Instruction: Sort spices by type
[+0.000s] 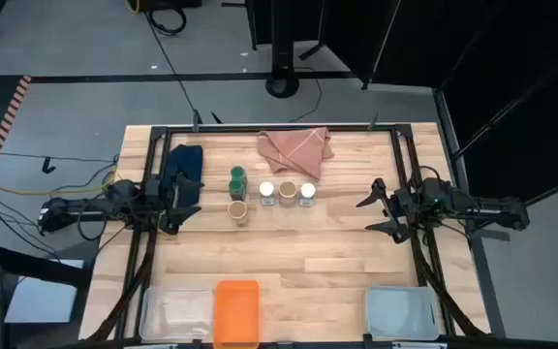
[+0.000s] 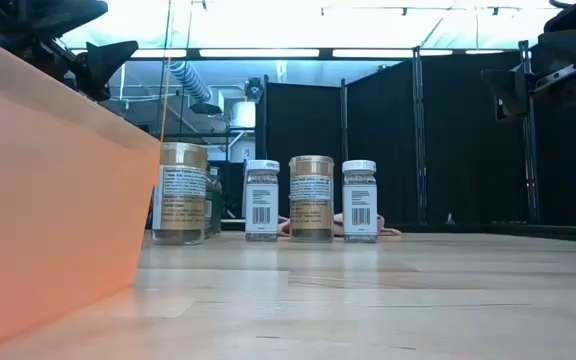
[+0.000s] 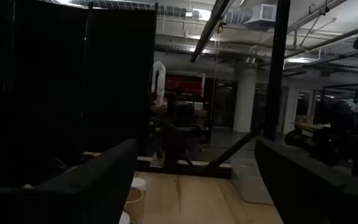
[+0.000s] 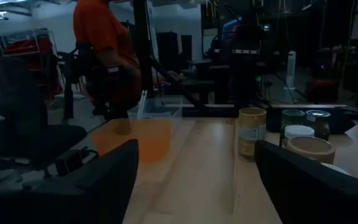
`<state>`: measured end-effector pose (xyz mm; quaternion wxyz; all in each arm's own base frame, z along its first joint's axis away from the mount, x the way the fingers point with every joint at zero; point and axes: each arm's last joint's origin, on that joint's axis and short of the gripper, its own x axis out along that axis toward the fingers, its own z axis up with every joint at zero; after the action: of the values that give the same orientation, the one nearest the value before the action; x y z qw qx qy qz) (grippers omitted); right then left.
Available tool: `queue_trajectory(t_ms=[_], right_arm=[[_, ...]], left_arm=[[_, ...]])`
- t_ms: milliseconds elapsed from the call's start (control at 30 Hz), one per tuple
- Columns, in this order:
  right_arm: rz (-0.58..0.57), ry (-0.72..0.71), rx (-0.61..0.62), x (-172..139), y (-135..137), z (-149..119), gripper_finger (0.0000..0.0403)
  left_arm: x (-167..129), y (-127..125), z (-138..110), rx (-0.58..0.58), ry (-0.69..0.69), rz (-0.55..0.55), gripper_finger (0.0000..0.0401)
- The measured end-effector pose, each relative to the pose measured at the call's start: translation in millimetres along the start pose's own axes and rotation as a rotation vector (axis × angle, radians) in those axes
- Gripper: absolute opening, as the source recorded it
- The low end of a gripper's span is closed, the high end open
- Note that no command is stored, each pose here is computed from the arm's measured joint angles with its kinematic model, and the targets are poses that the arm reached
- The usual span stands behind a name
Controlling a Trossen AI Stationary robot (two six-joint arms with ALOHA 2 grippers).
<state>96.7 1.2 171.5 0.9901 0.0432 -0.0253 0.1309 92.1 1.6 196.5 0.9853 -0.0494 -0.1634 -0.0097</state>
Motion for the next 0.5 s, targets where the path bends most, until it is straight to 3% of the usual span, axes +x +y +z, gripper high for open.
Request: queue_trajectory(t_ms=[500], right_arm=[[0.0,0.0,0.0,0.0,0.0,-0.1,0.0327]], left_arm=[[0.0,0.0,0.0,0.0,0.0,0.0,0.0332]])
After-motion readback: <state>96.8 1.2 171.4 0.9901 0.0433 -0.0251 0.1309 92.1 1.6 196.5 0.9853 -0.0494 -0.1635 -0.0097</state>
